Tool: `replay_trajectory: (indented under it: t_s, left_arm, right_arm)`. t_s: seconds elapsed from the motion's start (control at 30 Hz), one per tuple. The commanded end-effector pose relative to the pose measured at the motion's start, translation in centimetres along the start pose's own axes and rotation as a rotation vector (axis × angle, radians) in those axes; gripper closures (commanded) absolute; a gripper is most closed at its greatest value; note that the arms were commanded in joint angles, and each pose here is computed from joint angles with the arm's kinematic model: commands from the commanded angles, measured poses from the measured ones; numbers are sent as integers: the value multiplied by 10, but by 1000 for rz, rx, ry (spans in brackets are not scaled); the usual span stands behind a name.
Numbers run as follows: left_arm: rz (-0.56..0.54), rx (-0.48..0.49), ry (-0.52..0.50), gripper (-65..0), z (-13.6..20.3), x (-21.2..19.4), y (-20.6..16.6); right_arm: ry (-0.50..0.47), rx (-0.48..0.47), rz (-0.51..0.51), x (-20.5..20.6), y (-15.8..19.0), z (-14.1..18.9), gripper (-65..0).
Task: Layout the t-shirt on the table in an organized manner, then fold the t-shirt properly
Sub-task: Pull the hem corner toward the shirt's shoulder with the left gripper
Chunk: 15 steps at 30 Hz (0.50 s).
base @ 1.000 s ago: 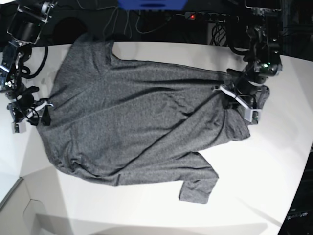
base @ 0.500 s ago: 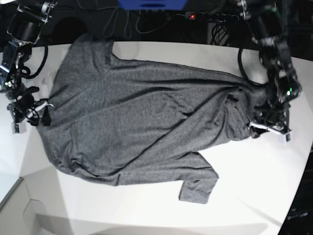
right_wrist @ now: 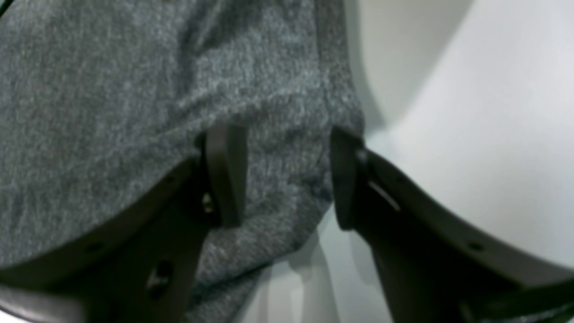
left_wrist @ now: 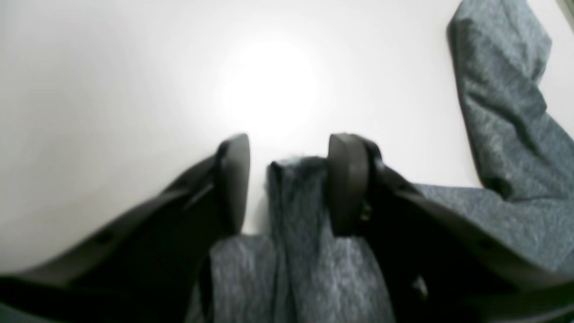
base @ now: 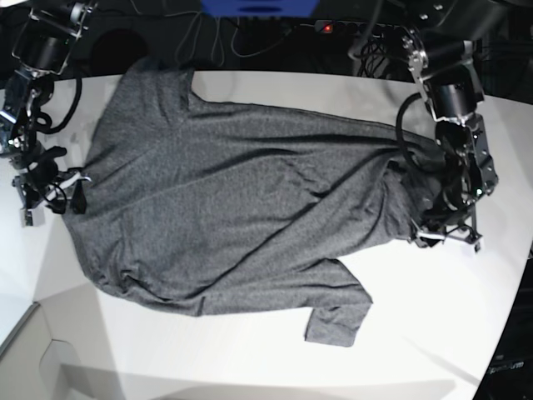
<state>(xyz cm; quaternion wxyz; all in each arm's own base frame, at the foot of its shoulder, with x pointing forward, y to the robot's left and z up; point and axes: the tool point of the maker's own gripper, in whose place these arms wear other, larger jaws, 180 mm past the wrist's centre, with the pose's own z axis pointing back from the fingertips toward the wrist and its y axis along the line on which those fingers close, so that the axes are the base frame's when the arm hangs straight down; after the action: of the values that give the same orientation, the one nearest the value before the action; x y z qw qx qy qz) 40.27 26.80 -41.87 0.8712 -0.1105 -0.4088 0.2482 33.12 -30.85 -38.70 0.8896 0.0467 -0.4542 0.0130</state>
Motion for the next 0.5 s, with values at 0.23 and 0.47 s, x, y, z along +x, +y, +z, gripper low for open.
replay_trajectory:
  t_s: [0.23,0.47]
  left_arm:
    - [-113,-42,57,-277,-4,-18,-24]
    - [-121,-32,71,-274,-2,-26,-19]
  right_arm:
    - [-66,-8,21,25,-7,3,-299]
    - [-65,-7,19,25,-7,3,-299]
